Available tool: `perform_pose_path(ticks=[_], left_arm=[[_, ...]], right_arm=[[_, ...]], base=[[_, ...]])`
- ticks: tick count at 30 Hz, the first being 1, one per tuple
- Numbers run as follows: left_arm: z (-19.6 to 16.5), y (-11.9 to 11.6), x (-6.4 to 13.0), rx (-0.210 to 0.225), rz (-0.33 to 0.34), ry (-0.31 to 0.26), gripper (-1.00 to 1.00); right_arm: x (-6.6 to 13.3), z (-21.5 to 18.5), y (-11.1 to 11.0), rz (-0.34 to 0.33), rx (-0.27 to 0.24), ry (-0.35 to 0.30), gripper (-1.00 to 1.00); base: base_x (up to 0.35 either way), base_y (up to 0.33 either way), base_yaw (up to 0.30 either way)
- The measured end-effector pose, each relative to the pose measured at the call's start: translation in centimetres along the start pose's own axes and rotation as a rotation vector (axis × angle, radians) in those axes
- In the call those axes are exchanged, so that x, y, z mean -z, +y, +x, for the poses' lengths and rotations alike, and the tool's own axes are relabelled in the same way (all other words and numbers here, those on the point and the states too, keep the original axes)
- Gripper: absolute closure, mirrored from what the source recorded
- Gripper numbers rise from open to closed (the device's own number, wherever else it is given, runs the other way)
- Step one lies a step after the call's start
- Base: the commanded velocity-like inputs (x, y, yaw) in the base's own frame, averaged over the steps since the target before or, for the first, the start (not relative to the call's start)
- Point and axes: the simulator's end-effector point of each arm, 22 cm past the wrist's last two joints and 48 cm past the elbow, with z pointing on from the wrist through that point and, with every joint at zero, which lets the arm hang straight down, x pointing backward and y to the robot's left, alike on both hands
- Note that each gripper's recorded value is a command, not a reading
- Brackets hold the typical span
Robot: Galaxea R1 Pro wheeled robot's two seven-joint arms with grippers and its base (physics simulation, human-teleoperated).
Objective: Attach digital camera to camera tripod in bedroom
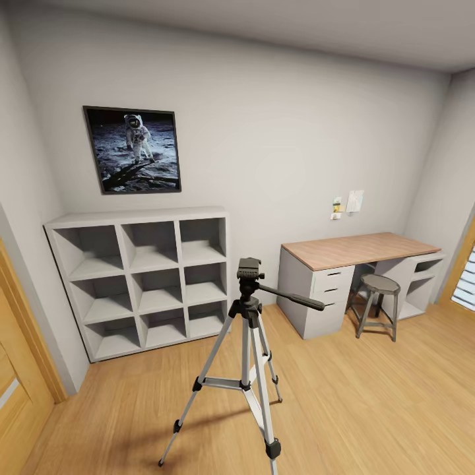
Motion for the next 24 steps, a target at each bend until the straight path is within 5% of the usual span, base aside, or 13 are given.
perform_pose_path(ticks=[11,24], left_arm=[[-0.1,0.1,0.0,0.001,-0.001,-0.001,1.0],[0.0,0.0,0.0,0.0,0.0,0.0,1.0]], right_arm=[[0.7,-7.0,-6.5,0.192,0.004,-0.146,-1.0],[0.5,-7.5,-5.4,0.16,0.013,-0.147,-1.0]], base=[[0.0,0.0,0.0],[0.0,0.0,0.0]])
